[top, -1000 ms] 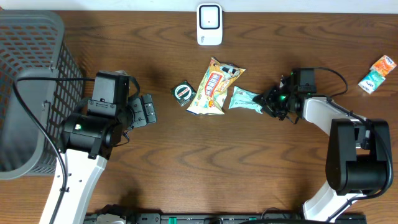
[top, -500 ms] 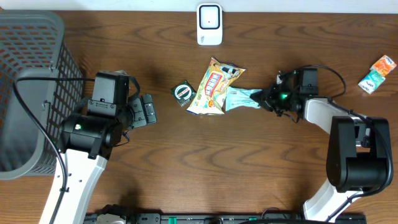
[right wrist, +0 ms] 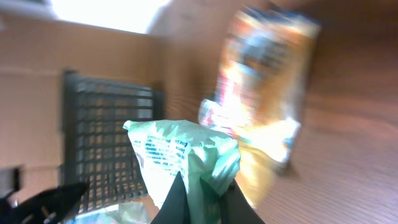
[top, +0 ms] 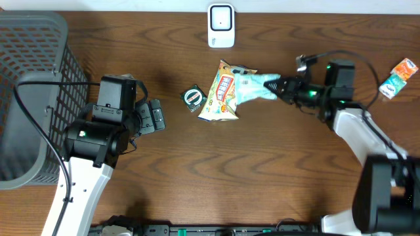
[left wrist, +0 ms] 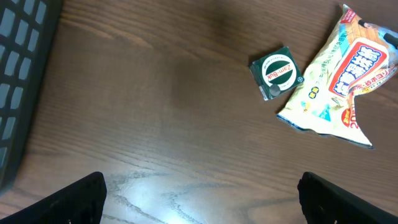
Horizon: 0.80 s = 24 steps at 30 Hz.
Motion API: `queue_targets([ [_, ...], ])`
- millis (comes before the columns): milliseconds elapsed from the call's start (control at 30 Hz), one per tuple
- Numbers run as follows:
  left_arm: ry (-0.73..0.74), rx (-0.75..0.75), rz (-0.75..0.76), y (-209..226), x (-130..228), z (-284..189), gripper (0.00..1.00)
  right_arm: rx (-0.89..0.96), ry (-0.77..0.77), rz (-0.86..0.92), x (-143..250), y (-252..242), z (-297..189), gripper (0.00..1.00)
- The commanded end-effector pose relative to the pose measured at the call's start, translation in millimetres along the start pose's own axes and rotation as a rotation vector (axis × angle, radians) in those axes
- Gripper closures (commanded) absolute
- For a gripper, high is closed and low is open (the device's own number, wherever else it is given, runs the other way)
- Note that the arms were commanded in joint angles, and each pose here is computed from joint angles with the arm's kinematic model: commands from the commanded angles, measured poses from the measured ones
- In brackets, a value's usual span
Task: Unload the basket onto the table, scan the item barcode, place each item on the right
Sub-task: 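Lift the mint-green pack upward with the right gripper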
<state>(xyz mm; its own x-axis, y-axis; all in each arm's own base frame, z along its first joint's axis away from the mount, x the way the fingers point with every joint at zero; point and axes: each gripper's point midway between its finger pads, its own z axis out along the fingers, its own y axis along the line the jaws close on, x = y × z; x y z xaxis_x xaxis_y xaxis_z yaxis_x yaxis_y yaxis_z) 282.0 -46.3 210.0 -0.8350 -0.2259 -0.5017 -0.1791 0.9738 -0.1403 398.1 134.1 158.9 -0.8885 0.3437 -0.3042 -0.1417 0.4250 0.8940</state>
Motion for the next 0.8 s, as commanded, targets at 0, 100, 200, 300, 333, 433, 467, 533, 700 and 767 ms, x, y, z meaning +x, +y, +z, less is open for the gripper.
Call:
queue_targets([
  [0, -0.006, 0.004, -0.011, -1, -3, -2, 0.02, -0.109, -0.020, -0.195, -2, 58, -13, 0.99],
  [100, -0.006, 0.004, -0.011, -1, -3, -2, 0.02, -0.149, -0.032, -0.280, 1, 85, -14, 0.99],
  [200, -0.006, 0.004, -0.011, -1, -3, -2, 0.02, -0.176, -0.026, -0.312, 6, 98, -10, 0.99],
  [300, -0.006, 0.004, -0.011, -1, -3, -2, 0.02, -0.173, -0.019, -0.287, 9, 101, -4, 0.99],
  [333, -0.007, 0.004, -0.011, -1, -3, -2, 0.02, -0.177, -0.014, -0.290, 11, 103, -2, 0.99],
  [433, -0.007, 0.004, -0.011, -1, -3, -2, 0.02, -0.180, -0.005, -0.284, 14, 105, 1, 0.99],
  [467, -0.006, 0.004, -0.011, -1, -3, -2, 0.02, -0.181, -0.002, -0.272, 14, 105, 1, 0.99],
  [533, -0.006, 0.004, -0.011, -1, -3, -2, 0.02, -0.183, 0.004, -0.245, 16, 106, 2, 0.99],
  [700, -0.006, 0.004, -0.011, -1, -3, -2, 0.02, -0.185, 0.010, -0.247, 18, 107, 3, 0.99],
  [767, -0.006, 0.004, -0.011, -1, -3, -2, 0.02, -0.185, 0.010, -0.247, 18, 107, 3, 0.99],
])
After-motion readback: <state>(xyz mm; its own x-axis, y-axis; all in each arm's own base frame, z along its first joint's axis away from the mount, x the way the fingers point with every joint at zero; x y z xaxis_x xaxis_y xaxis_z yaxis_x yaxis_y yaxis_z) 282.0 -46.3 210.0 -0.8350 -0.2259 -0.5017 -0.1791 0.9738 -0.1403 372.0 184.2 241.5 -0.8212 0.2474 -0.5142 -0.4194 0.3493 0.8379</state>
